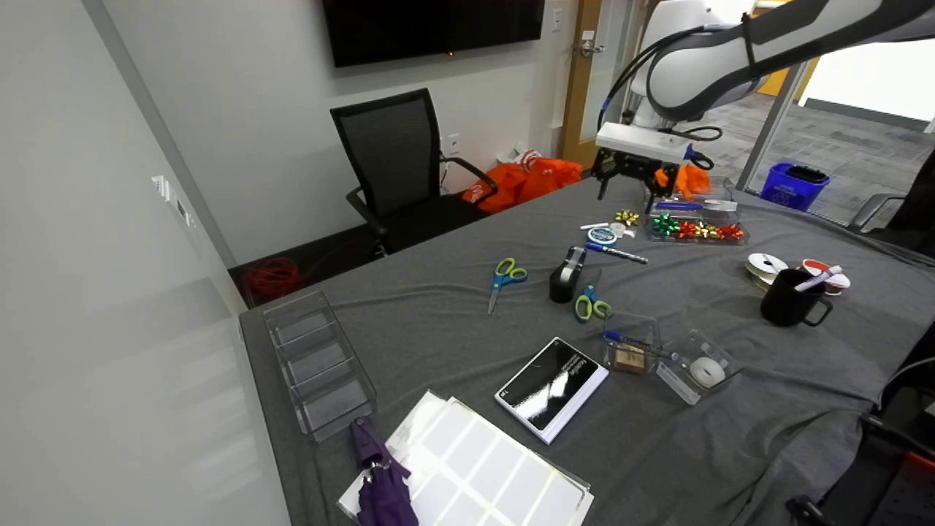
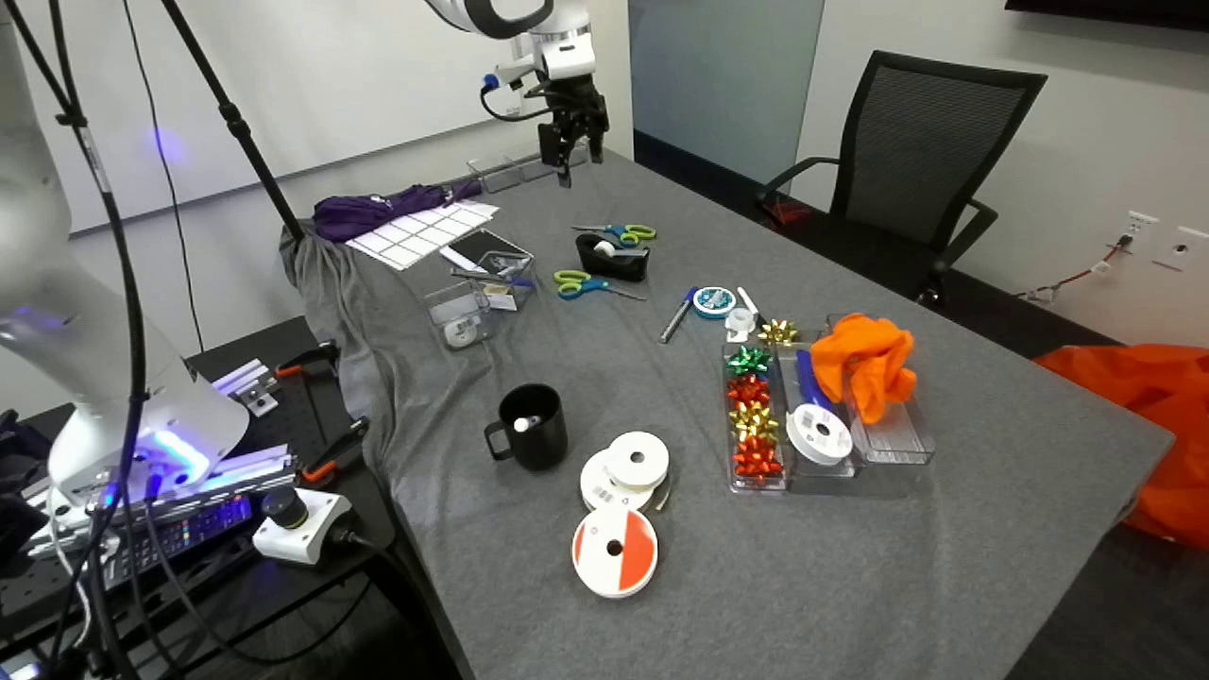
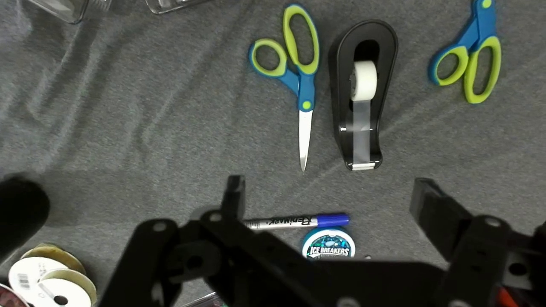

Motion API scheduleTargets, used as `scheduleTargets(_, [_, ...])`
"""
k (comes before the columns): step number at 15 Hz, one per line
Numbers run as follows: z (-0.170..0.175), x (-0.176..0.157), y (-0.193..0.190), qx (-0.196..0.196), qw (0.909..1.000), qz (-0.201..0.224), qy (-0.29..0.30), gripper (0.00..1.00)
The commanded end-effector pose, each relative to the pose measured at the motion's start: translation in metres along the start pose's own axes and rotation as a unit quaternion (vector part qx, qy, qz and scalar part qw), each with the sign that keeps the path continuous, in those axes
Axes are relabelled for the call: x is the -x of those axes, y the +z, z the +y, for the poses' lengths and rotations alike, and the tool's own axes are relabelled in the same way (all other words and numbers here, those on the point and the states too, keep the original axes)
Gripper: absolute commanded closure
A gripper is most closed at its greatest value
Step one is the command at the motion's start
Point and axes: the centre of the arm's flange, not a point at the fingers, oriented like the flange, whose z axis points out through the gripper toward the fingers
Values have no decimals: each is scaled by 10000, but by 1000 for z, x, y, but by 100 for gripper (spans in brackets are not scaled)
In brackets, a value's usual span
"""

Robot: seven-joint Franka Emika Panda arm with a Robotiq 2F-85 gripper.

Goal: Bring the black object closer to the mug

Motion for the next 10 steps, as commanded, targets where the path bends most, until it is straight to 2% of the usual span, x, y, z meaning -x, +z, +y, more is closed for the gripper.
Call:
scheduleTargets(1, [-15, 7, 11, 89, 9993, 122, 329, 0])
scheduleTargets(7, [-77, 24, 60, 246, 9895, 414, 1364, 0])
scheduleTargets(10, [-100, 27, 94, 310, 9907, 616, 1173, 0])
